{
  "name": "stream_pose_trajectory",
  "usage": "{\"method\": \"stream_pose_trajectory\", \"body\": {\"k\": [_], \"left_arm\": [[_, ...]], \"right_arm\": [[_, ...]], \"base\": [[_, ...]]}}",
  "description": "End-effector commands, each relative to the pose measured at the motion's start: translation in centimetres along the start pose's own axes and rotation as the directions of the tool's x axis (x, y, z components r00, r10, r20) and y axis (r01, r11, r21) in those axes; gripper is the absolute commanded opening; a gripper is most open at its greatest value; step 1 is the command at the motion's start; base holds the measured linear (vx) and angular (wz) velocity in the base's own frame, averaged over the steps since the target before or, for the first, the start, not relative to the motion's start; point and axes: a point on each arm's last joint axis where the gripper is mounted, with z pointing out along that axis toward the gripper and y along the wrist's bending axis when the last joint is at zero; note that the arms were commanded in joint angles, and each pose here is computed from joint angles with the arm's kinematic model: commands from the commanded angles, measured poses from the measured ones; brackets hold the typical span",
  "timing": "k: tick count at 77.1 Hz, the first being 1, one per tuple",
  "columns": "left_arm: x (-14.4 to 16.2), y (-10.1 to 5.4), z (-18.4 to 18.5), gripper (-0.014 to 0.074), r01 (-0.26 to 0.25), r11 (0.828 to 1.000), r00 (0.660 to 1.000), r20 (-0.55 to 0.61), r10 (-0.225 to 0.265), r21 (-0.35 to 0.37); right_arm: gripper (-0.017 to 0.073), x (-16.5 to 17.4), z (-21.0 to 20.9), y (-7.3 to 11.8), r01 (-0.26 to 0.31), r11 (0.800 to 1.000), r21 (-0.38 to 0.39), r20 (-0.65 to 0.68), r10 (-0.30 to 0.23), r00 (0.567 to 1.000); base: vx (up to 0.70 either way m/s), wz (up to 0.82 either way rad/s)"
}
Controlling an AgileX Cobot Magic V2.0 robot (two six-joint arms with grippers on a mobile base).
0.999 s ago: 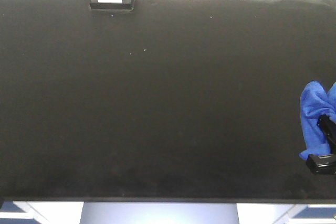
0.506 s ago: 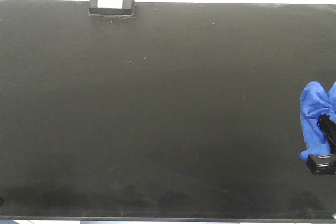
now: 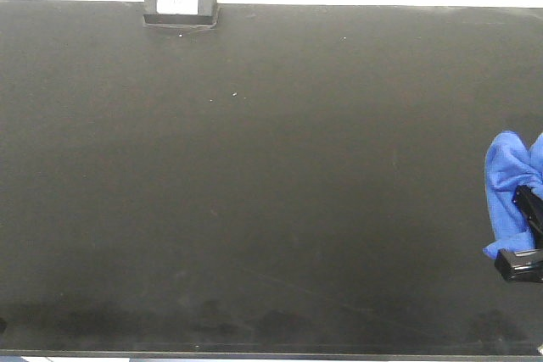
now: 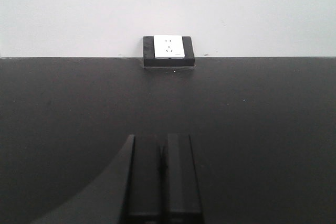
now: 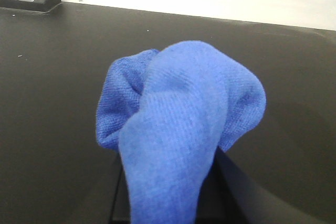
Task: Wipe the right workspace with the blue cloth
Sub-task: 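Lower the right gripper with the cloth onto the countertop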
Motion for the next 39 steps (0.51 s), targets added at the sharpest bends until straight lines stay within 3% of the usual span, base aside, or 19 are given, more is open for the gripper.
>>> {"method": "stream_pose_trajectory", "body": {"k": [1,10,16,20,28,39], "left_arm": [[-1.6,-0.1,-0.3,-0.0006,0.002,1.0,0.993,0.118,-0.002,0.002],[-1.6,-0.1,-0.3,-0.0006,0.002,1.0,0.993,0.118,-0.002,0.002],[-1.6,-0.1,-0.3,-0.0006,0.002,1.0,0.993,0.118,-0.002,0.002],[-1.6,-0.1,-0.3,-0.0006,0.002,1.0,0.993,0.118,-0.002,0.002],[-1.6,-0.1,-0.3,-0.0006,0.002,1.0,0.993,0.118,-0.002,0.002],[-1.6,-0.1,-0.3,-0.0006,0.002,1.0,0.993,0.118,-0.002,0.002]], "right_arm": [[0.0002,-1.6,-0.2,-0.5,-0.002,0.999,0.048,0.098,-0.003,0.995],[0.0002,-1.6,-0.2,-0.5,-0.019,0.999,0.046,0.1,0.015,0.995],[0.0002,-1.7,-0.2,-0.5,-0.127,0.991,0.035,0.115,0.122,0.986],[0.0002,-1.9,-0.2,-0.6,-0.161,0.986,0.037,0.131,0.155,0.979],[0.0002,-2.8,0.0,-0.8,-0.158,0.986,0.042,0.138,0.151,0.979],[0.0002,-5.7,2.4,-1.0,-0.155,0.988,0.023,0.048,0.154,0.987]], "base": [[0.0,0.0],[0.0,0.0],[0.0,0.0],[0.0,0.0],[0.0,0.0],[0.0,0.0]]}}
